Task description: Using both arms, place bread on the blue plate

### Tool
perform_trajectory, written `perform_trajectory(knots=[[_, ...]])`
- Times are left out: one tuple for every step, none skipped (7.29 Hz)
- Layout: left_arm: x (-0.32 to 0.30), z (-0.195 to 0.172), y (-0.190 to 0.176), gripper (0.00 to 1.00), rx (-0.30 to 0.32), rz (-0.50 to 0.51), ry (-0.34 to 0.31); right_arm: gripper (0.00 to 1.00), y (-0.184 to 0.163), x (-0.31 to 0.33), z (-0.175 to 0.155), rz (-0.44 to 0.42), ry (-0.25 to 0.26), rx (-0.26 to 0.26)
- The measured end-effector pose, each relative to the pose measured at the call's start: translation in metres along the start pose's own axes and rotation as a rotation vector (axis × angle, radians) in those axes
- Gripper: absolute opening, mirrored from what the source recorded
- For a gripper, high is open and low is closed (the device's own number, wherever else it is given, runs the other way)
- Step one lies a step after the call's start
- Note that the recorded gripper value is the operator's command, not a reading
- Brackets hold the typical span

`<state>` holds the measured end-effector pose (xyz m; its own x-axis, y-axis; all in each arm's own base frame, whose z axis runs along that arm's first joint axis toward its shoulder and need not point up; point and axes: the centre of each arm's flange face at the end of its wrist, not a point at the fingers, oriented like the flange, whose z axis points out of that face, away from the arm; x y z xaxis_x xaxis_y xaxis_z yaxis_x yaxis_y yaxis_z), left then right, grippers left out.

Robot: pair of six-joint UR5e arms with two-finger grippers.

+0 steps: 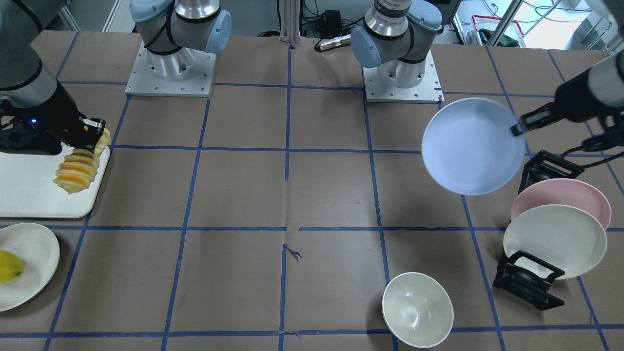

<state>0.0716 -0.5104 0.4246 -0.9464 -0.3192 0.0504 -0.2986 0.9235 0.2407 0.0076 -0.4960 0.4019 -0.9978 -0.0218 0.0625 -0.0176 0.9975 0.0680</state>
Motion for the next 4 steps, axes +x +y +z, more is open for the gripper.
perform_trajectory(knots=[[0.071,0.034,-0.002,0.00,0.078,0.061,0.018,0.00,-0.001,-0.012,-0.002,-0.014,-0.015,0.008],[0.133,0.083,0.000,0.00,0.159,0.078,0.074,0.00,-0.002,-0.021,-0.004,-0.025,-0.024,0.014],[0.182,0.131,0.012,0.00,0.192,0.082,0.143,0.00,-0.003,-0.030,-0.005,-0.034,-0.034,0.018],[0.221,0.169,0.030,0.00,0.182,0.088,0.195,0.00,-0.004,-0.042,-0.005,-0.036,-0.047,0.022]])
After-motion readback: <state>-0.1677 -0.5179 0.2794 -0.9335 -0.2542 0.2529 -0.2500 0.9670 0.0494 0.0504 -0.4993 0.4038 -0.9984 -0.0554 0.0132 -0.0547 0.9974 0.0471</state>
